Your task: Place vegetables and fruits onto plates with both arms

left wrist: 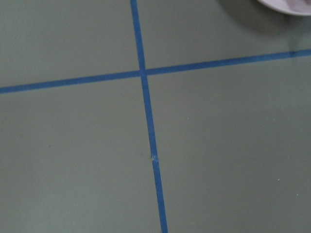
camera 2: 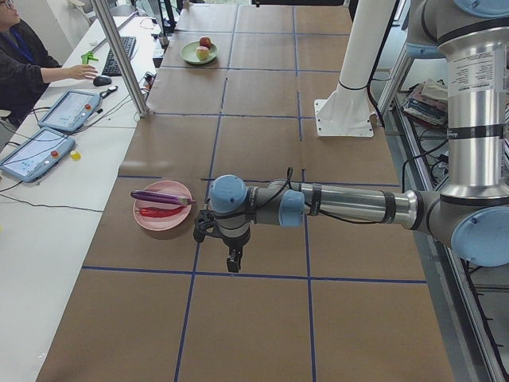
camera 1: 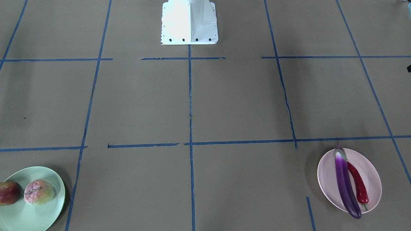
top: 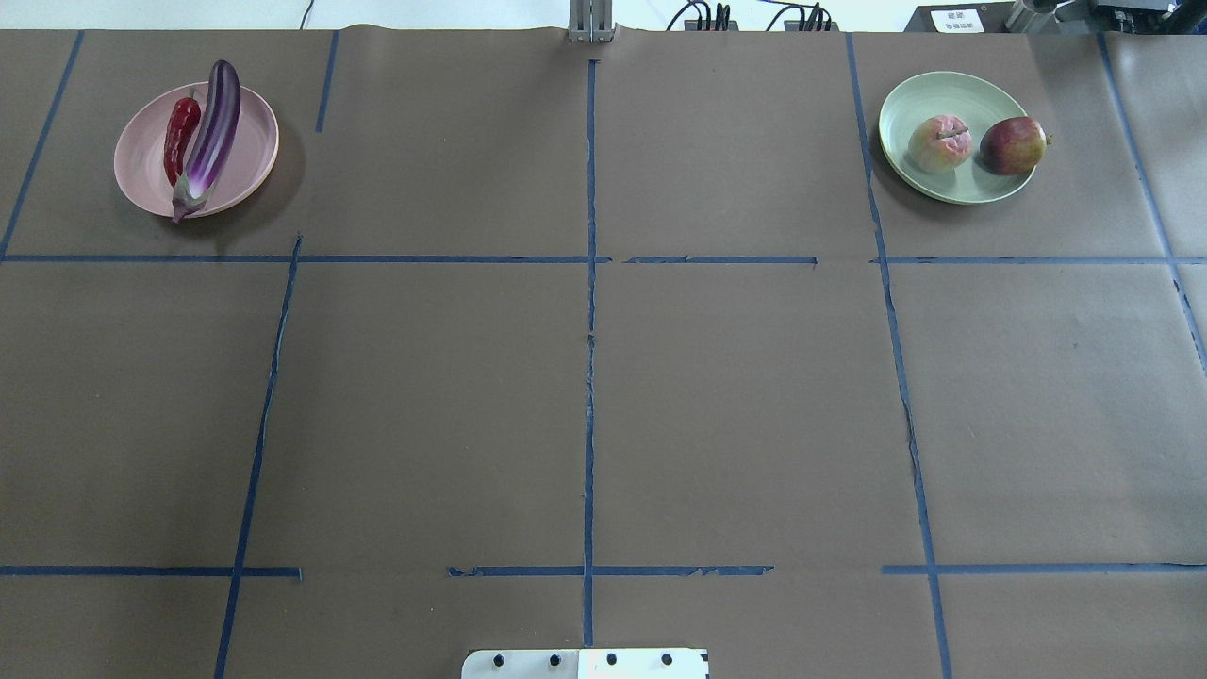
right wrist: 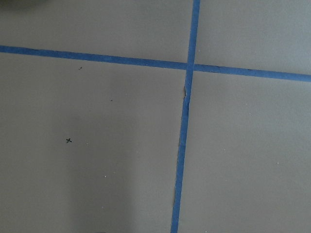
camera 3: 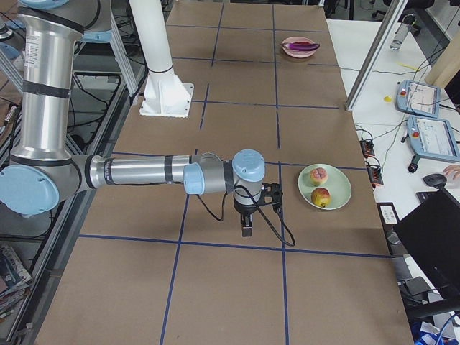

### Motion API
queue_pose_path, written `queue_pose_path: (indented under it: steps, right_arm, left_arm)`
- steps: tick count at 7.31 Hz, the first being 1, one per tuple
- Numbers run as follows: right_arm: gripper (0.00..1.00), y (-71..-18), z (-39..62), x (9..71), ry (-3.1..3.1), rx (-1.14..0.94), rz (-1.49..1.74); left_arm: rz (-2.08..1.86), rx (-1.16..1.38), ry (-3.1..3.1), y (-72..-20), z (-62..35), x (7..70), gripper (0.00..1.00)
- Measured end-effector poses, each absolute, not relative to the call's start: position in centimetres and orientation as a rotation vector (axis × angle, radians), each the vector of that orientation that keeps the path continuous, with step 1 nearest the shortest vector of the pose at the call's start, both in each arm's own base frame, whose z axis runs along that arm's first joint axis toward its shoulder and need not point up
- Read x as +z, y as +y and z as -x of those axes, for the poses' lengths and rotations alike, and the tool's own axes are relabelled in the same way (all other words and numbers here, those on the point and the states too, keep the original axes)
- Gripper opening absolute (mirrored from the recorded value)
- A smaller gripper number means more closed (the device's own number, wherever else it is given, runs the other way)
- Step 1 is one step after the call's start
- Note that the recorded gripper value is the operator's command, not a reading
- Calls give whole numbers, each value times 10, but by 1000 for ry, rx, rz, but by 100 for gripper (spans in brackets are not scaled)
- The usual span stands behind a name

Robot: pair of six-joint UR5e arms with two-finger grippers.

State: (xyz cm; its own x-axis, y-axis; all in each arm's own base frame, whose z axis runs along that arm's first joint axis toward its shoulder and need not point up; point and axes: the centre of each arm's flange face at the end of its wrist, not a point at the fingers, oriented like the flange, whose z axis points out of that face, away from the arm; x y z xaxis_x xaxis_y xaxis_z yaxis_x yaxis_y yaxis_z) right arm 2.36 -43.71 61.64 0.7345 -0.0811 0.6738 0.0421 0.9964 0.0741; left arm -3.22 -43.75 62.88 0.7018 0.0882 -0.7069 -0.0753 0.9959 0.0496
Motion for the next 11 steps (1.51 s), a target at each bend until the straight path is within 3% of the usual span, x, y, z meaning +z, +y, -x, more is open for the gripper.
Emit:
queue_pose_path:
  steps: [11]
  right_arm:
    - [100, -435, -24, 622, -738, -65, -49]
  left_arm:
    - [-11, 77, 781, -433, 36, 630, 100]
